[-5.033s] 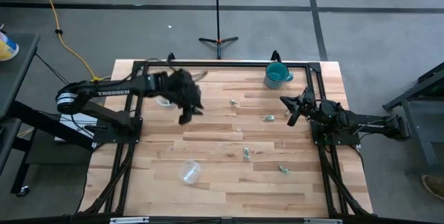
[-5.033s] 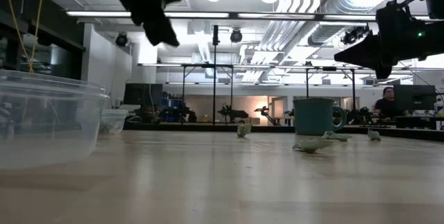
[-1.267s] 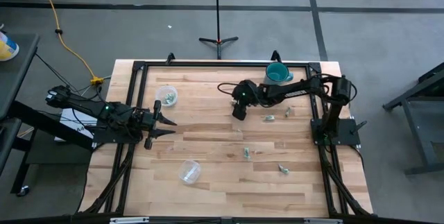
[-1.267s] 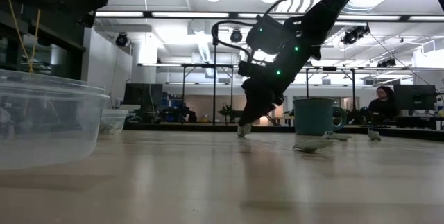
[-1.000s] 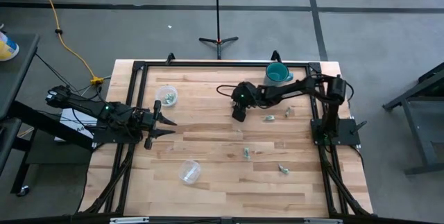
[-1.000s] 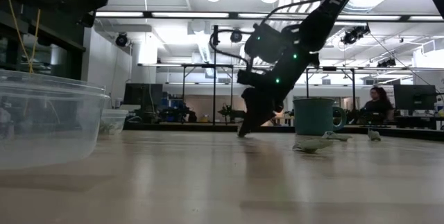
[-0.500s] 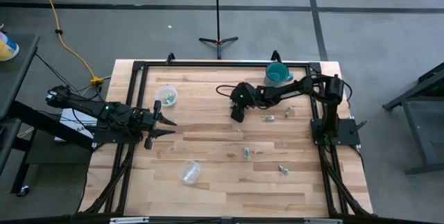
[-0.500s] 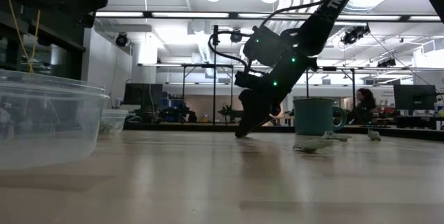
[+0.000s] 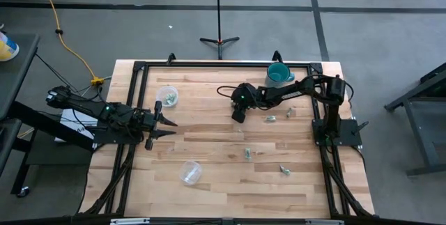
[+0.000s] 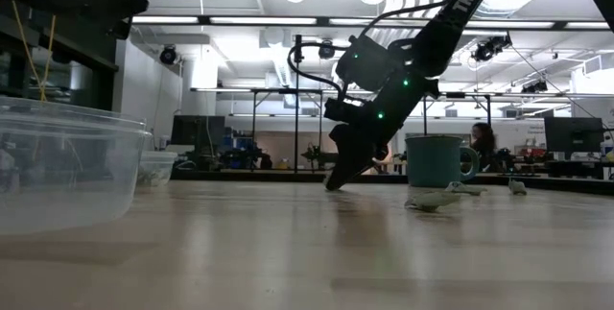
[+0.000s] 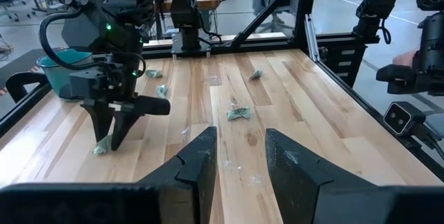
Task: Pick and place Stevia / Truvia into bins
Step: Put the stevia packet into the bottom transparent container
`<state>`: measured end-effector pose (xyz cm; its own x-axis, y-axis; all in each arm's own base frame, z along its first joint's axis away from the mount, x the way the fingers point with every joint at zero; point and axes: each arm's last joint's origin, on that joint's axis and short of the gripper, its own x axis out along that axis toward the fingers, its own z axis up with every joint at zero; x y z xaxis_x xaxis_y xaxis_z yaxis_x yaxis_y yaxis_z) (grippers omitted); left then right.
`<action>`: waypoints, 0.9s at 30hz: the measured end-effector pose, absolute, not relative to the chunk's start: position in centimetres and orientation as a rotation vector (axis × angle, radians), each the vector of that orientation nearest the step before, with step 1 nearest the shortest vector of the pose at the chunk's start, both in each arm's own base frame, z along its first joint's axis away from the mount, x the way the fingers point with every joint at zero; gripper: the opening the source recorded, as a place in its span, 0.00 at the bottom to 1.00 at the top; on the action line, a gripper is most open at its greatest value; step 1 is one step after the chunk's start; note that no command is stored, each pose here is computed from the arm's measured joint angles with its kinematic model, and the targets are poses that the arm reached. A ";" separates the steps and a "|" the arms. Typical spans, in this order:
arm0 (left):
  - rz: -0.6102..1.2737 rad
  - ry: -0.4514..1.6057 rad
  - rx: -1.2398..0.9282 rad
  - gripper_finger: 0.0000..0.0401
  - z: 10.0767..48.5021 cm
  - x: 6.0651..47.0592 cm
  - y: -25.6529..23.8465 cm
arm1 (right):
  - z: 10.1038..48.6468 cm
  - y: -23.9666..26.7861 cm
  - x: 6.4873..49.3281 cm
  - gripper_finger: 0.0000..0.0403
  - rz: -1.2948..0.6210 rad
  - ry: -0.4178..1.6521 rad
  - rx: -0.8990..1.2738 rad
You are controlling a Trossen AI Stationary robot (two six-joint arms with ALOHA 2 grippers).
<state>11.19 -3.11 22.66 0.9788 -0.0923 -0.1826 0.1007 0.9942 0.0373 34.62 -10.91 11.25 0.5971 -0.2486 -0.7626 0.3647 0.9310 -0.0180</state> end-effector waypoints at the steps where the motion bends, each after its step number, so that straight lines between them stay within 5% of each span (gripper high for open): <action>1: -0.097 0.181 0.046 0.39 22.7 11.2 -3.1 | 11.3 -10.9 34.6 0.27 -0.358 0.861 0.145; 11: -0.097 0.186 0.048 0.39 22.6 11.2 -3.1 | 11.3 -11.0 34.7 0.02 -0.373 0.853 0.137; 19: -0.097 0.188 0.048 0.39 22.6 11.2 -3.1 | 13.3 -8.3 36.9 0.01 -0.254 0.707 0.156; 27: -0.095 0.196 0.028 0.39 22.5 11.2 -3.1 | 18.2 0.5 41.2 0.01 -0.005 0.537 0.079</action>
<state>11.17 -3.10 22.54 0.9764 -0.0914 -0.1954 0.0969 0.9951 0.0188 41.23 0.46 18.22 0.8593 0.0159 -0.5113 0.0257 0.9969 0.0743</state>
